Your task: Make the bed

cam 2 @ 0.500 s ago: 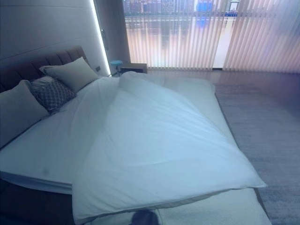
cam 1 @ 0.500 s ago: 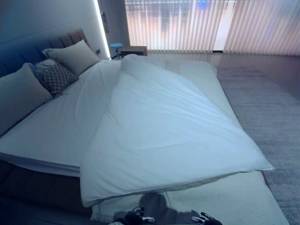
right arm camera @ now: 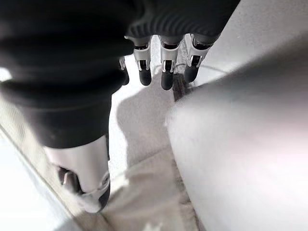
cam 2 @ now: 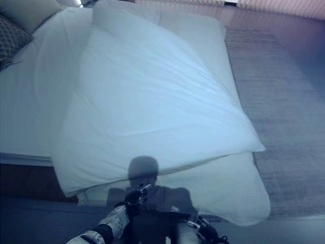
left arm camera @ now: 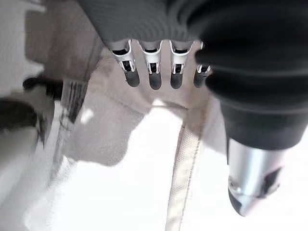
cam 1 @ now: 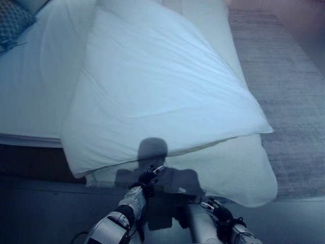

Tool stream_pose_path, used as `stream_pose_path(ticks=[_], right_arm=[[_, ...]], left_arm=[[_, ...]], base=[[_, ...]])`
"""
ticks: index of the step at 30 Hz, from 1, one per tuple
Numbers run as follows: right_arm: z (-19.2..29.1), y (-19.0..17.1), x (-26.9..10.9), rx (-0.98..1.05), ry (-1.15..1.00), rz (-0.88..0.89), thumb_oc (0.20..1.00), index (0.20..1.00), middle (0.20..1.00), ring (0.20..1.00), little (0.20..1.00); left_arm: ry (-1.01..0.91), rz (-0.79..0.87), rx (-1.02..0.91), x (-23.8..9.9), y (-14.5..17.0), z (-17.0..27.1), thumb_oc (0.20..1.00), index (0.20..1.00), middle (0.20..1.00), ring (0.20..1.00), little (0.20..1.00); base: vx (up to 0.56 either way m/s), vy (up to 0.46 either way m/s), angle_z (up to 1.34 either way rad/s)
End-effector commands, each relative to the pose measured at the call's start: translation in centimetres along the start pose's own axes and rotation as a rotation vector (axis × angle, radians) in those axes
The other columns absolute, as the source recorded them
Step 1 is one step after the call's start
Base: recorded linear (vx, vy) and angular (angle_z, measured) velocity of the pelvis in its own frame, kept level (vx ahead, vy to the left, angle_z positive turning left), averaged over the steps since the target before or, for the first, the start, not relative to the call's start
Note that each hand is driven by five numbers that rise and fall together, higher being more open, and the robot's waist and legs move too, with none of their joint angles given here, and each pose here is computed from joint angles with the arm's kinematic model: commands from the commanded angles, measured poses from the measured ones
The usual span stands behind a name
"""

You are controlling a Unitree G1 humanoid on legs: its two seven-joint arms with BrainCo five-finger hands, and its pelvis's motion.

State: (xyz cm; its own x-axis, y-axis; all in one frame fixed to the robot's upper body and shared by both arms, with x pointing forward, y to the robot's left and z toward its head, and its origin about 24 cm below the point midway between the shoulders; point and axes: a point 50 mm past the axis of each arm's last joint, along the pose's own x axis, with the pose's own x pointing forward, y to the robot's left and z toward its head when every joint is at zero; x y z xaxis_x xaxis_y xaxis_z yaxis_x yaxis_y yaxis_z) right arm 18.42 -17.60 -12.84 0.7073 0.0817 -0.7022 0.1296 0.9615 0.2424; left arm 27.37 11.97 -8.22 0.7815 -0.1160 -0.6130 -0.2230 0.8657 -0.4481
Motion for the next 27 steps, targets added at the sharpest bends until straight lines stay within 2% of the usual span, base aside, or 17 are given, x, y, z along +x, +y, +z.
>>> stream_pose_path(ticks=[1,8,13,21,27], right_arm=[[1.5,0.5,0.0,0.025,-0.085,0.027,1.0,1.0,1.0,1.0,1.0],[2.6,1.6,0.1,0.026,-0.134,0.084,1.0,1.0,1.0,1.0,1.0],[3.4,1.9,0.1,0.002,-0.16,0.114,1.0,1.0,1.0,1.0,1.0],[3.9,2.1,0.0,-0.013,-0.182,0.126,1.0,1.0,1.0,1.0,1.0],[3.5,1.6,-0.2,0.007,-0.184,0.099,1.0,1.0,1.0,1.0,1.0]], left_arm=[[0.005,-0.048,-0.127,0.5,-2.6,0.3,1.0,1.0,1.0,1.0,1.0],[-0.057,-0.049,-0.363,0.8,-3.5,2.2,1.0,1.0,1.0,1.0,1.0],[-0.168,-0.102,-0.48,1.0,-4.8,5.7,1.0,1.0,1.0,1.0,1.0],[-0.327,-0.196,-0.524,0.5,-7.3,11.0,1.0,1.0,1.0,1.0,1.0],[-0.412,-0.261,-0.513,-0.1,-8.4,13.3,1.0,1.0,1.0,1.0,1.0]], base=[[-0.04,-0.024,-0.18],[-0.02,-0.015,-0.11],[0.0,-0.002,-0.01],[0.01,0.013,-0.03],[0.0,0.0,0.0]])
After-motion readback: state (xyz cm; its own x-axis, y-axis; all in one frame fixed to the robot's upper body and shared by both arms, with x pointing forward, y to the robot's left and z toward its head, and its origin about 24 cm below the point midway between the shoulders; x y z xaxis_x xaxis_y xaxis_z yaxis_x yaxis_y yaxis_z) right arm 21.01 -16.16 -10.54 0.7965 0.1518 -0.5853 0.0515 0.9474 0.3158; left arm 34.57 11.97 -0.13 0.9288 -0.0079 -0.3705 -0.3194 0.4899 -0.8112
